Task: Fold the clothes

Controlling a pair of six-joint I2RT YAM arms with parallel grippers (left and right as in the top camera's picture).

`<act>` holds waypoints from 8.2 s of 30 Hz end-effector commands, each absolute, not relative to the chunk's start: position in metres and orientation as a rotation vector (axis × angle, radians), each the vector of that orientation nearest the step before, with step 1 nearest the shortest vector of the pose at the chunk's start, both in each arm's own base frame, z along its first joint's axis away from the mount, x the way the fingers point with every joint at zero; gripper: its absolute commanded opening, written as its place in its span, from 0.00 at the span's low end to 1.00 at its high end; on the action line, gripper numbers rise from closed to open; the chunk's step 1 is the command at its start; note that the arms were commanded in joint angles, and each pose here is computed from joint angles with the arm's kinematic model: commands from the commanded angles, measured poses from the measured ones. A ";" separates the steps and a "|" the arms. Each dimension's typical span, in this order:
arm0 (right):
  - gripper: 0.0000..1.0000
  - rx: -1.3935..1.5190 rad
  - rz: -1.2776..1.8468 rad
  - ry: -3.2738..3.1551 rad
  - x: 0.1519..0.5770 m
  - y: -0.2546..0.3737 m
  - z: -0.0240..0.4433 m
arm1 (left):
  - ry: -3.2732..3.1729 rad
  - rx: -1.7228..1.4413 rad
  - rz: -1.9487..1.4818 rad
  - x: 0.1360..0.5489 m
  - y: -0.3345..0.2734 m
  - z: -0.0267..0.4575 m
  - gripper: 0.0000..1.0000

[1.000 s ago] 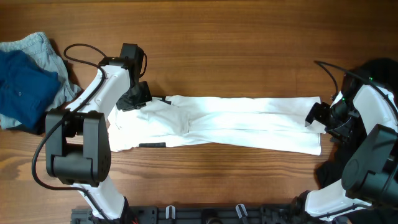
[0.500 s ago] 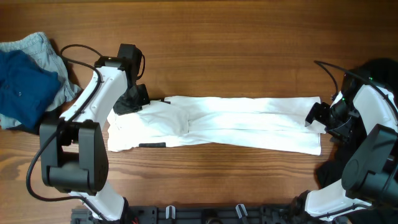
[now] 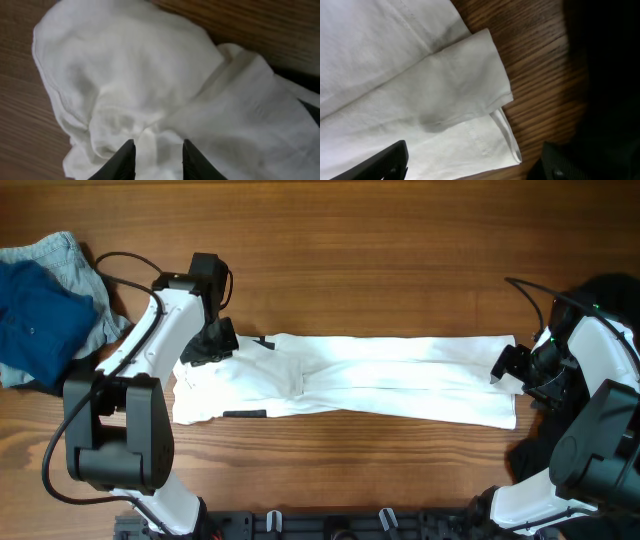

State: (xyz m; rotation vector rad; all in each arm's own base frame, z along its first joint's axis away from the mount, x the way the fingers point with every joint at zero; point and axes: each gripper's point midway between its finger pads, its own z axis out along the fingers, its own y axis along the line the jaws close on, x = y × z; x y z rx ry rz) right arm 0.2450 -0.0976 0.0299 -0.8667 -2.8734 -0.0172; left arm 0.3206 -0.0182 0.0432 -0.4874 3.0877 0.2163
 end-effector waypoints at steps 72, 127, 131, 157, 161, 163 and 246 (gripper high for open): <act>0.05 0.056 -0.342 -3.135 0.307 0.159 0.055 | 2.935 -0.780 -0.103 0.307 0.009 0.107 0.49; 0.32 -0.122 -0.017 -3.108 0.280 0.108 0.038 | 2.930 -0.778 -0.104 0.309 0.009 0.107 0.49; 0.32 0.055 -0.393 -3.048 0.266 0.152 0.022 | 2.931 -0.779 -0.104 0.308 0.009 0.107 0.53; 0.48 0.160 -0.615 -3.314 0.312 0.160 0.113 | 3.108 -0.565 -0.184 0.261 -0.006 0.027 0.94; 0.49 0.166 -0.613 -3.317 0.312 0.160 0.113 | 3.107 -0.494 -0.230 0.269 -0.011 0.001 0.94; 0.49 0.162 -0.590 -3.326 0.313 0.158 0.112 | 3.116 -0.485 -0.303 0.272 -0.018 -0.008 0.92; 0.50 0.255 -0.344 -3.200 0.310 0.161 0.037 | 3.044 -0.523 -0.349 0.349 -0.118 0.107 0.52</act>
